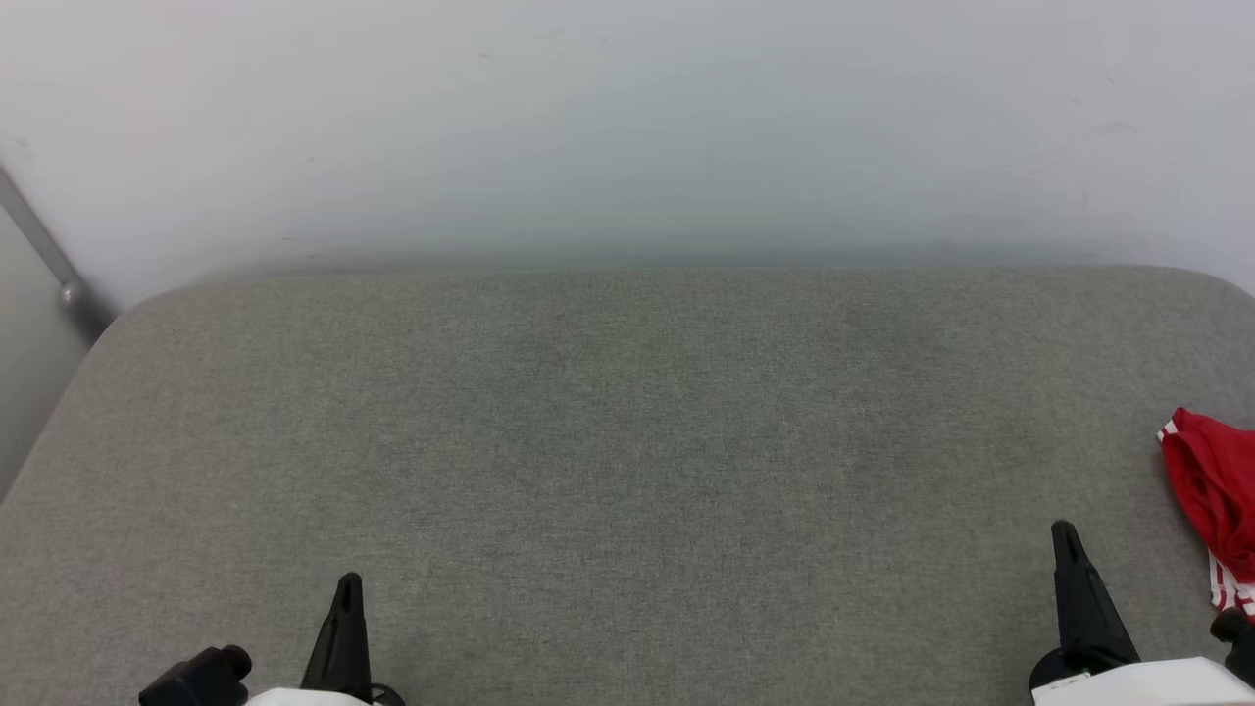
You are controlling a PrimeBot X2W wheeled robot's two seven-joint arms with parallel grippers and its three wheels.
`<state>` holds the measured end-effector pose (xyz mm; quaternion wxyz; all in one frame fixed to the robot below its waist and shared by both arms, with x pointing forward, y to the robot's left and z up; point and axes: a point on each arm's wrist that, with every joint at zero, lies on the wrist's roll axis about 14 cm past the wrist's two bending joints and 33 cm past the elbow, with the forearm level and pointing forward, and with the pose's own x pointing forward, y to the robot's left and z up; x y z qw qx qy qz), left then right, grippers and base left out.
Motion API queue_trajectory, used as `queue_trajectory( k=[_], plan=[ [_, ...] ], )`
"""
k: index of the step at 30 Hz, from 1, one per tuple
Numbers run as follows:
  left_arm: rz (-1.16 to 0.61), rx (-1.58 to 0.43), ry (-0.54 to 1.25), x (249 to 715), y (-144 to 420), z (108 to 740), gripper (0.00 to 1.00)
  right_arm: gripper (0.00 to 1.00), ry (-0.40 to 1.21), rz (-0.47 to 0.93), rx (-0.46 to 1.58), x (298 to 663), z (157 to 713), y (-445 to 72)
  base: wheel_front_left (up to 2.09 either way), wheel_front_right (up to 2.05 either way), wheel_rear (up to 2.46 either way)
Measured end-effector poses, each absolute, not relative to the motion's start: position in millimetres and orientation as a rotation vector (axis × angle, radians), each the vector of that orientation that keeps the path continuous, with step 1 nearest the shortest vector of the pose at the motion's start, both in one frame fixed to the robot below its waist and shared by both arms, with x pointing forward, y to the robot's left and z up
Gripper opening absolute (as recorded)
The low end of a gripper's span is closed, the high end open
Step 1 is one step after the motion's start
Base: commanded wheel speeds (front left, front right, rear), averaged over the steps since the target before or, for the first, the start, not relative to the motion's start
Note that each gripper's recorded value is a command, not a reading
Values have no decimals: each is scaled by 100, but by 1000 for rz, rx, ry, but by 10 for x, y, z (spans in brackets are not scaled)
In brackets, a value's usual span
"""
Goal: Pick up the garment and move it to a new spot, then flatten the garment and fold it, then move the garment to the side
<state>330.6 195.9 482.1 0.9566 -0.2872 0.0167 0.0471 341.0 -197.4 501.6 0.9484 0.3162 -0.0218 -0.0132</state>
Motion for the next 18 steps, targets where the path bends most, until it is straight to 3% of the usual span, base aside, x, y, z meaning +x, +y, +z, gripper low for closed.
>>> queue_trajectory(
  k=[18],
  plan=[
    [96,-837,44,3444,1994,4838,0,0,-22,-40,884,3522,4994,-1996,0,0,0]
  ],
)
